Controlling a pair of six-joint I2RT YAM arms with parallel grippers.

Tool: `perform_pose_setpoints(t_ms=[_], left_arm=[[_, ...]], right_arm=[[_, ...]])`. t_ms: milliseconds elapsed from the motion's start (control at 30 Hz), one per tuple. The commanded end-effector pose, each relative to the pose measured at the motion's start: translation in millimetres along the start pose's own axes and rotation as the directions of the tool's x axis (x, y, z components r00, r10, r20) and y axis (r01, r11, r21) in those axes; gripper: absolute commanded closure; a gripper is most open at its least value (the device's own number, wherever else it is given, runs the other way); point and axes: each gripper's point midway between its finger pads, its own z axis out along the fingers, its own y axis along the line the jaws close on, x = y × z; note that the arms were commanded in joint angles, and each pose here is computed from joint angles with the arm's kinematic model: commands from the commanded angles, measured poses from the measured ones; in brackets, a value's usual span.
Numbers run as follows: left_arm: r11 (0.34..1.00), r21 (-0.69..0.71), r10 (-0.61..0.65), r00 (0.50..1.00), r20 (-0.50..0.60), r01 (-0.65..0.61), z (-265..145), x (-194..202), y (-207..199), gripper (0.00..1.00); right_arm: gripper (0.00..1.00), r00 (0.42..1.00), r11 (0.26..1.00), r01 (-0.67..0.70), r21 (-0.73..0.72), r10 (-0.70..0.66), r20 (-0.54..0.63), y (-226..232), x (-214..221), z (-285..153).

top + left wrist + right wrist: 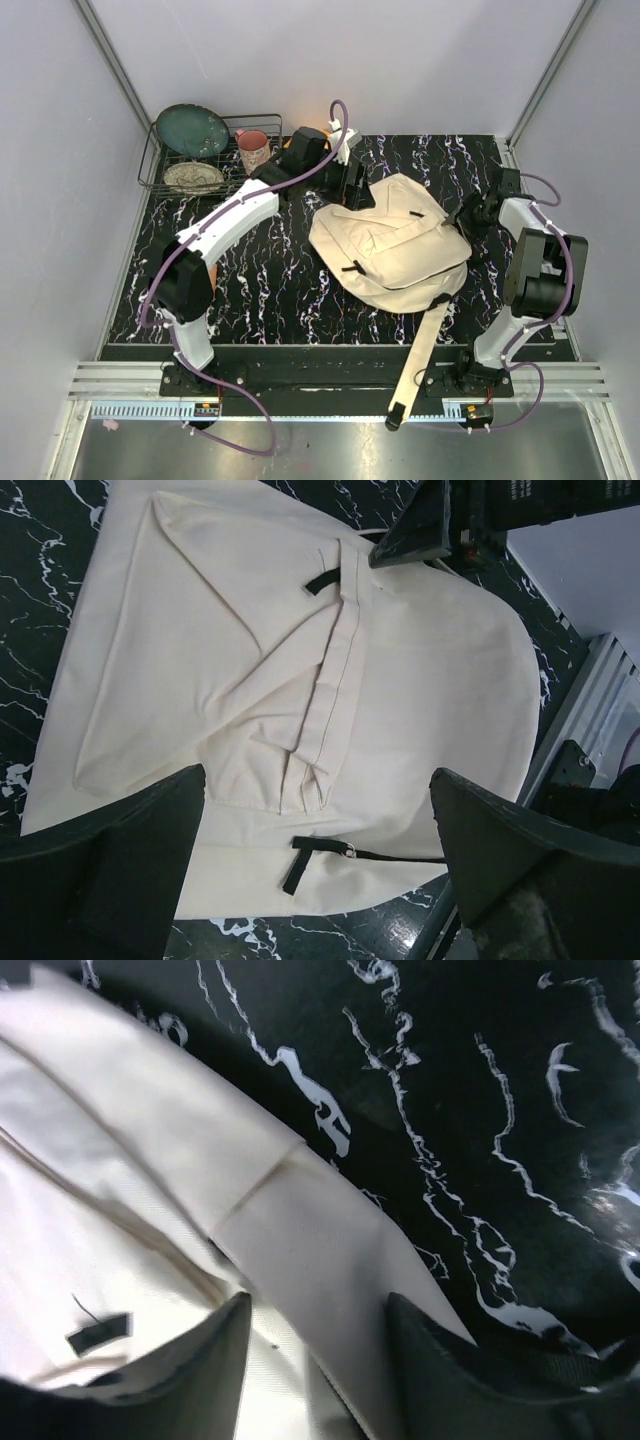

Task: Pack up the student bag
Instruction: Unzip the student bag at the center of the board.

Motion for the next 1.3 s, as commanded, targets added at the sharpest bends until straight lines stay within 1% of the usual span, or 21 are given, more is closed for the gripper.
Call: perform_pose_setpoints(t_ms=[0,67,100,133,167,200,233,267,333,367,400,467,500,733,833,900,933,1033,1133,1167,1267], left_arm=[[0.997,0.077,0.029,0.999,0.029,-0.031,3,-20,-13,0.01],[0.996,0.075,0.036,0.999,0.024,-0.038,15,-21,-7,0.01],[0.997,0.074,0.036,0.999,0.019,-0.038,20,-21,-5,0.01],[0.996,0.08,0.043,0.998,0.037,-0.046,20,-31,-6,0.01],[0.995,0.089,0.033,0.999,0.014,-0.034,31,-25,-2,0.01],[0.996,0.088,0.026,1.0,0.012,-0.027,35,-26,0,0.01],[0.995,0.093,0.016,0.999,0.027,-0.018,39,-34,-1,0.01],[0.995,0.097,-0.003,1.0,0.004,0.003,52,-26,5,0.01],[0.991,0.128,-0.032,0.999,0.008,0.031,61,-33,2,0.02],[0.985,0.166,-0.051,0.998,-0.029,0.055,73,-22,2,0.04],[0.98,0.191,-0.057,0.998,-0.031,0.062,76,-25,-1,0.05],[0.964,0.245,-0.083,0.993,-0.083,0.102,91,-11,-3,0.05],[0.96,0.26,-0.086,0.993,-0.086,0.106,92,-13,-5,0.06],[0.92,0.364,-0.089,0.982,-0.168,0.145,116,11,-15,0.09],[0.913,0.372,-0.1,0.975,-0.198,0.169,126,23,-22,0.1],[0.914,0.361,-0.122,0.973,-0.194,0.186,134,27,-21,0.11],[0.909,0.357,-0.154,0.968,-0.196,0.217,136,26,-22,0.13],[0.899,0.362,-0.183,0.963,-0.198,0.246,141,26,-21,0.18],[0.903,0.341,-0.201,0.959,-0.199,0.26,145,29,-16,0.19],[0.904,0.337,-0.205,0.957,-0.203,0.265,147,31,-15,0.23],[0.898,0.337,-0.218,0.951,-0.217,0.283,148,34,-14,0.27]], right_arm=[[0.48,0.999,0.971,0.014,-0.239,-0.025,-0.045,37,12,-1],[0.58,0.998,0.944,0.0,-0.33,-0.018,-0.053,40,33,-2],[0.68,0.999,0.928,0.021,-0.371,-0.038,-0.039,48,39,-11],[0.75,0.997,0.91,0.035,-0.413,-0.061,-0.049,55,49,-16],[0.8,0.995,0.909,0.048,-0.413,-0.08,-0.06,51,63,-13],[0.88,0.992,0.901,0.087,-0.425,-0.12,-0.05,59,74,-18],[0.93,0.99,0.901,0.103,-0.421,-0.132,-0.041,58,79,-18],[0.95,0.991,0.905,0.099,-0.414,-0.128,-0.043,53,89,-15],[0.96,0.992,0.896,0.11,-0.431,-0.123,-0.001,55,93,-20],[0.96,0.994,0.899,0.099,-0.427,-0.109,0.0,49,98,-19],[0.96,0.992,0.887,0.125,-0.445,-0.116,0.049,54,92,-24],[0.96,0.988,0.879,0.155,-0.45,-0.13,0.086,55,90,-26],[0.96,0.986,0.88,0.164,-0.447,-0.133,0.1,55,88,-28],[0.99,0.974,0.839,0.226,-0.495,-0.186,0.13,71,90,-39],[1.0,0.971,0.836,0.239,-0.494,-0.202,0.127,72,95,-39],[1.0,0.969,0.831,0.246,-0.5,-0.21,0.127,73,99,-42],[1.0,0.968,0.828,0.251,-0.501,-0.215,0.13,74,100,-42],[1.0,0.966,0.822,0.257,-0.508,-0.218,0.135,77,103,-47],[0.99,0.965,0.818,0.264,-0.512,-0.222,0.142,80,105,-51],[0.99,0.963,0.815,0.269,-0.513,-0.226,0.146,81,105,-52],[1.0,0.963,0.817,0.271,-0.509,-0.224,0.153,81,104,-54]])
